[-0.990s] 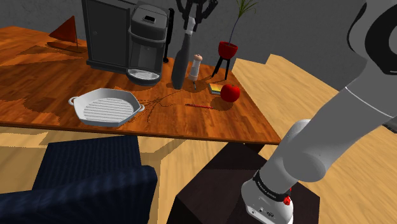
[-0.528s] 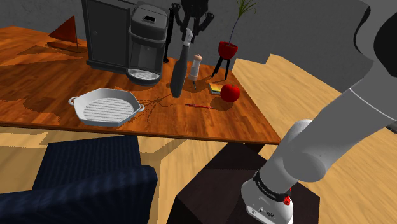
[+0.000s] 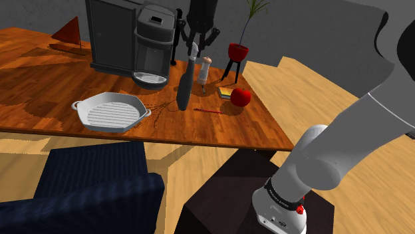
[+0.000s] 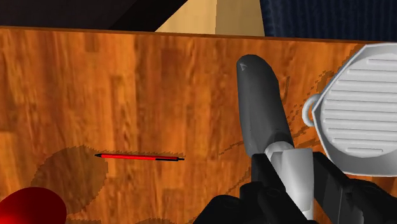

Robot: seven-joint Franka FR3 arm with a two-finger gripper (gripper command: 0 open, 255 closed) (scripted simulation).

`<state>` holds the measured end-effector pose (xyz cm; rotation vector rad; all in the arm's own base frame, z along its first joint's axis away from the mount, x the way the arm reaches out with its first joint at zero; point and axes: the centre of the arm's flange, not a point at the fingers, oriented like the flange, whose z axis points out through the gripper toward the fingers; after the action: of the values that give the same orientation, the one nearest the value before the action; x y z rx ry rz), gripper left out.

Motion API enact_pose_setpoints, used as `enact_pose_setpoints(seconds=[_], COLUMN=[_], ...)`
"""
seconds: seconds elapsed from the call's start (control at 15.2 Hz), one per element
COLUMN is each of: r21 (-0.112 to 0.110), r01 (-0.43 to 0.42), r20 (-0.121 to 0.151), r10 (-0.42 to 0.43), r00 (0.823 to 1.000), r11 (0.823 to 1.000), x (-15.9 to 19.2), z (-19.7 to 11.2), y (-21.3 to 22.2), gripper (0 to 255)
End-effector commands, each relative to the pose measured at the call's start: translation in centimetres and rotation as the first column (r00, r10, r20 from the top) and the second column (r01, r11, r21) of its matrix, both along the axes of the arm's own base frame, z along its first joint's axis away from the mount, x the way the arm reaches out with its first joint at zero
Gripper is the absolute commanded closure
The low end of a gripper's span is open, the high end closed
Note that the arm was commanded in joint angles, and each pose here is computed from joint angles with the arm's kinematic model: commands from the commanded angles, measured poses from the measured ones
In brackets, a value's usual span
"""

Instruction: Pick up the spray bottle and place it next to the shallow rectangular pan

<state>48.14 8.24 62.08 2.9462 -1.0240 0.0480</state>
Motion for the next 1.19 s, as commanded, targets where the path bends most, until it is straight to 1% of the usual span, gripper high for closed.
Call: enact_pose_setpoints(seconds=[0.0,1.12], r21=[0.000,0.000], r01=[0.000,0.000], r20=[0.001,0.001], r10=[0.000,0.000], r00=[1.000,1.000], r11=[1.000,1.000], x=[0.0,0.0], z=[-1.2,-10.1], y=[0.0,0.0], gripper=[255,255])
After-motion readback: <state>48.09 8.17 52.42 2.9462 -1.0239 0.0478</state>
